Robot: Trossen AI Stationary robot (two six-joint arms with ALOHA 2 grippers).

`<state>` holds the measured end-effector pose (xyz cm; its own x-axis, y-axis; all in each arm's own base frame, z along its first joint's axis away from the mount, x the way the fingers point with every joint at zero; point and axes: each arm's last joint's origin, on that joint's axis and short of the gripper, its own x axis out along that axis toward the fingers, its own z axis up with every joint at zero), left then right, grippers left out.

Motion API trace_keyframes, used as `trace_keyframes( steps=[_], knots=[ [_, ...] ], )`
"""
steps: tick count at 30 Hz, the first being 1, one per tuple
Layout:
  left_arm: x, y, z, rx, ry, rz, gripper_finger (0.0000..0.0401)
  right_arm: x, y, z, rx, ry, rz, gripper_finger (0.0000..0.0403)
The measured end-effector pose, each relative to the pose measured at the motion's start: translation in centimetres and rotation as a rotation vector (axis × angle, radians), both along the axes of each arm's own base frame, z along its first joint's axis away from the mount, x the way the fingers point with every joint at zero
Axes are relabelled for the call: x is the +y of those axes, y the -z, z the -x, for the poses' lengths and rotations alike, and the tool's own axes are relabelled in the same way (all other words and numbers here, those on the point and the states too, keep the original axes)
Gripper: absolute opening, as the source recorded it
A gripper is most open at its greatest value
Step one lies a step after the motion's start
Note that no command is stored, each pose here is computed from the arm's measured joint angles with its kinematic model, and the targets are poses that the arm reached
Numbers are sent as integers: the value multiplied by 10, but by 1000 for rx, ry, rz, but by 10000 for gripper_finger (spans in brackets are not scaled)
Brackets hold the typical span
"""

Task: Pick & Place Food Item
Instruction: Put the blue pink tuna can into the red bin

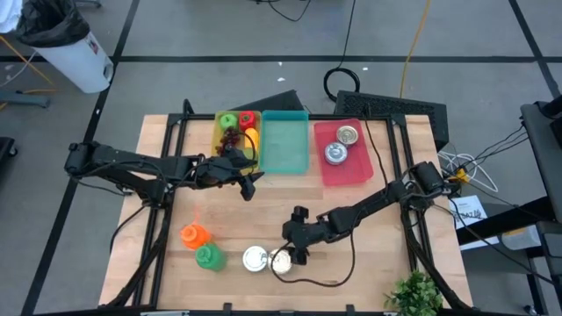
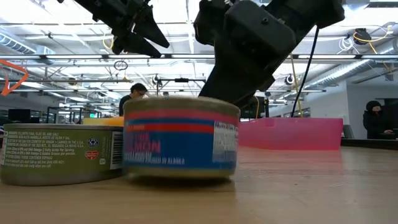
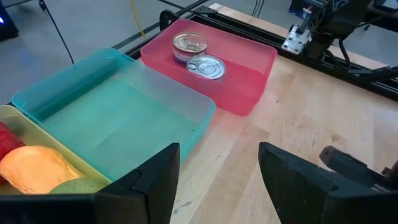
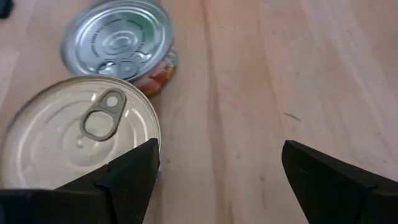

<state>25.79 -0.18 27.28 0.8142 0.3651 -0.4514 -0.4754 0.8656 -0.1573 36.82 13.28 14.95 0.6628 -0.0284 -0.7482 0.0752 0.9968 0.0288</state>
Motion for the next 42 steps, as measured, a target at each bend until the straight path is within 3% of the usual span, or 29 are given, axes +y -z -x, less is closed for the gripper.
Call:
trace_keyframes(
  steps=[8,17,32,36,42],
  knots=[
    [0,0,0,0,0,0,228,-10,11,7,46,77,131,320],
    [0,0,0,1,0,0,228,-19,12,4,47,100,136,320],
    [0,1,0,7,0,-1,228,-17,-27,18,10,52,144,320],
    [0,1,0,7,0,-1,228,-5,-44,20,-89,23,109,320],
    [0,0,0,6,0,0,228,27,-44,12,-244,-139,65,320]
  ],
)
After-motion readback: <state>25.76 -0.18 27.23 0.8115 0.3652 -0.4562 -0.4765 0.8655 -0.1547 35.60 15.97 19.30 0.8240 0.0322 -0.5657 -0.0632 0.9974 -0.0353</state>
